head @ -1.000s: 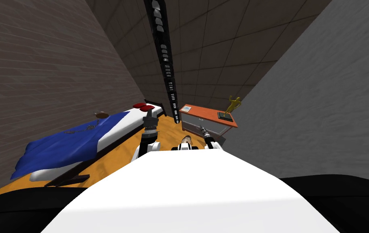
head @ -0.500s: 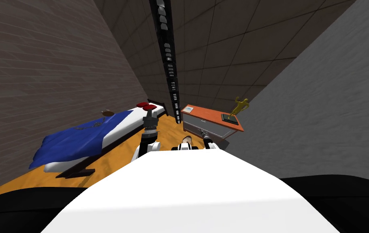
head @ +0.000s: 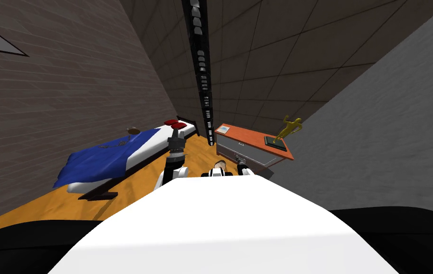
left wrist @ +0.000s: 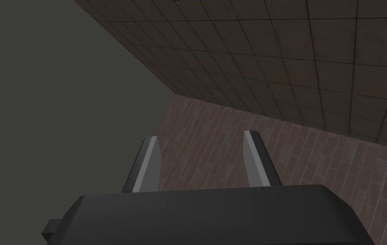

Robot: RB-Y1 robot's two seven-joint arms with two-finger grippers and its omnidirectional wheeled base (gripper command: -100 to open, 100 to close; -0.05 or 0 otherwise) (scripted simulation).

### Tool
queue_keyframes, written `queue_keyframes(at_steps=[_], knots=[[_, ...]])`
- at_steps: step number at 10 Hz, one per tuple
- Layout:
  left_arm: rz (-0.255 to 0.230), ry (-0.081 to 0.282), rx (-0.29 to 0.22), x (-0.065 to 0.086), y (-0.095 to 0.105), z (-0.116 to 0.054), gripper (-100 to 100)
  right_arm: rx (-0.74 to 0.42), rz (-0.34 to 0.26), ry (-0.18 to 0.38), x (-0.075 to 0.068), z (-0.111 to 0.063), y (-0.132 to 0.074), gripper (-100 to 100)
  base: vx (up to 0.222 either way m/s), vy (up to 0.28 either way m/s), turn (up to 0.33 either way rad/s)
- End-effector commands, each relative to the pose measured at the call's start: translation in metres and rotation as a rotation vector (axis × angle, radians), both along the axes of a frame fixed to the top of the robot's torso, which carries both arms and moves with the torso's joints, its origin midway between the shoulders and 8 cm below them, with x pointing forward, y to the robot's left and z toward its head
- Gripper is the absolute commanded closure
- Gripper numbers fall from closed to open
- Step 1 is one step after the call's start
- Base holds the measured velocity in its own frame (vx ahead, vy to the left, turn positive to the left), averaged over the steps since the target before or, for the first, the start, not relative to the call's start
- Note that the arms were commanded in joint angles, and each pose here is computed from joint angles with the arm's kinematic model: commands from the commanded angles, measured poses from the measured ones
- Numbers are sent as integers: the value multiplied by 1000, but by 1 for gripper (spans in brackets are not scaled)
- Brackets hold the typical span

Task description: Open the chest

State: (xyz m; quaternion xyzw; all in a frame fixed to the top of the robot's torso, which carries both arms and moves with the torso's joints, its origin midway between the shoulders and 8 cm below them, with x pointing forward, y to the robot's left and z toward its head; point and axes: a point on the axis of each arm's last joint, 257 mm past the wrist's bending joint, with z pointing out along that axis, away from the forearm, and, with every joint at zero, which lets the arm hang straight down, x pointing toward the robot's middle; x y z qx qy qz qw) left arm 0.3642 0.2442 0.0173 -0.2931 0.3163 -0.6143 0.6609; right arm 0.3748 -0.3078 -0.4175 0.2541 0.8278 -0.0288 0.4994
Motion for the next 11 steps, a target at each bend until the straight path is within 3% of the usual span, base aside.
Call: queue_keyframes(at_steps=[1,2,3,7,10,11], knots=[[0,0,0,0,0,0,0,-93,-19,81,-17,-18,-12,-100,47,-9,102],[0,0,0,0,0,0,0,-96,-28,87,-18,-19,-14,-100,25,-6,-7],[0,0,0,0,0,0,0,-170,-17,144,-28,-34,-19,-100,35,-11,184],[0,0,0,0,0,0,0,-278,-54,230,-48,-46,-38,-100,45,-12,82],[0,0,0,0,0,0,0,-439,-42,337,-69,-63,-53,-100,42,-14,143],[0,0,0,0,0,0,0,-461,-63,352,-75,-63,-60,-100,53,-17,82]])
